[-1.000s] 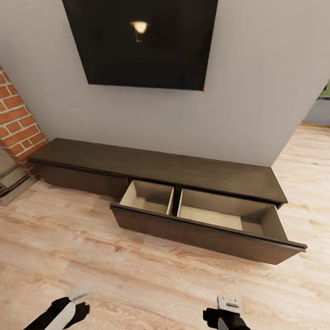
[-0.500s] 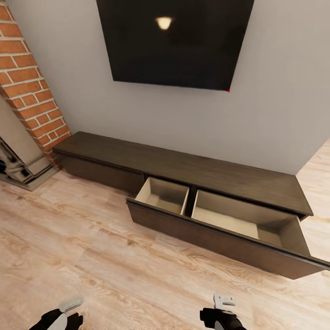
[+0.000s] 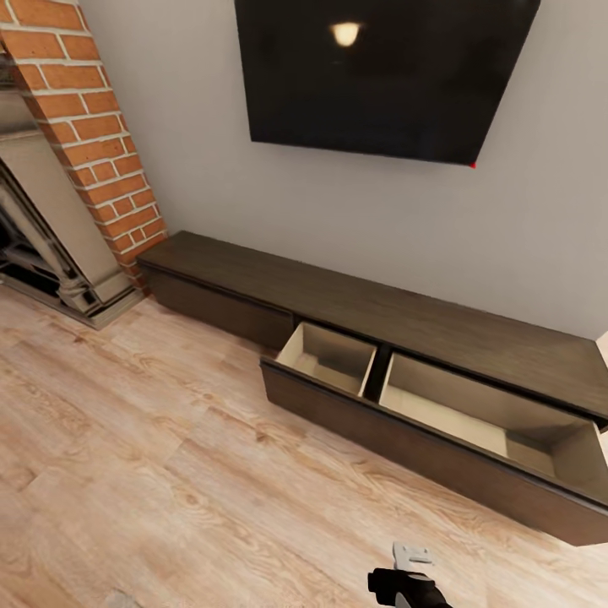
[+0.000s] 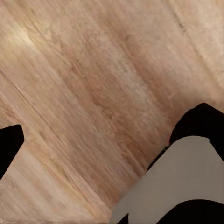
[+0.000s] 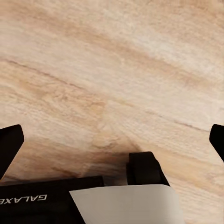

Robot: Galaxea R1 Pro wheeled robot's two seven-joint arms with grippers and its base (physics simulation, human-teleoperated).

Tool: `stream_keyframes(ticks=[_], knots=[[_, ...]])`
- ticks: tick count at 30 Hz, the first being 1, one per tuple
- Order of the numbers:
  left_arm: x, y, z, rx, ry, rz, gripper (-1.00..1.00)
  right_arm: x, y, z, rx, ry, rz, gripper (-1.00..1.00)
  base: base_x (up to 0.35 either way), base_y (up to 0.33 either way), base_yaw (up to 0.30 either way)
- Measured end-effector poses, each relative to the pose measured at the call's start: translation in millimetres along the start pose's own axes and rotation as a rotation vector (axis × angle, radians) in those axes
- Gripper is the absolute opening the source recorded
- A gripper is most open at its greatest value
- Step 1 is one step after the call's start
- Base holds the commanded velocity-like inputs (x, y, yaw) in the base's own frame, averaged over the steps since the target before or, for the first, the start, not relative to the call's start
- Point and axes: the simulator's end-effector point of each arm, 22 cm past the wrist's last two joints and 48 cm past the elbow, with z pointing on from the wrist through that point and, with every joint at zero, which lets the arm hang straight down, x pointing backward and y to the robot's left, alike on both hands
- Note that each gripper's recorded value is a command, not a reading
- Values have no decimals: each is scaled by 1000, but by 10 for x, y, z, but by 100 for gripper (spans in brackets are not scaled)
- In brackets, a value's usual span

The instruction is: Place each of the two pumpkins and all three candles from the living room inside a cabinet in the living room (use any cabinet), then make sure every cabinet is closed, and position the cauldron so it is next to a table in the living room.

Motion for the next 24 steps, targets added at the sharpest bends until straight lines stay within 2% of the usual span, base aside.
stream_keyframes(ticks=[6,12,24], knots=[[207,160,92,-50,12,-21,100,25,4,15,0,5,-3,100,-72,56,238],[325,247,129,-72,32,-19,100,70,76,19,-9,9,-38,100,-84,69,238],[1203,486,190,-155,181,6,100,126,87,45,-11,20,-48,100,-4,3,238]])
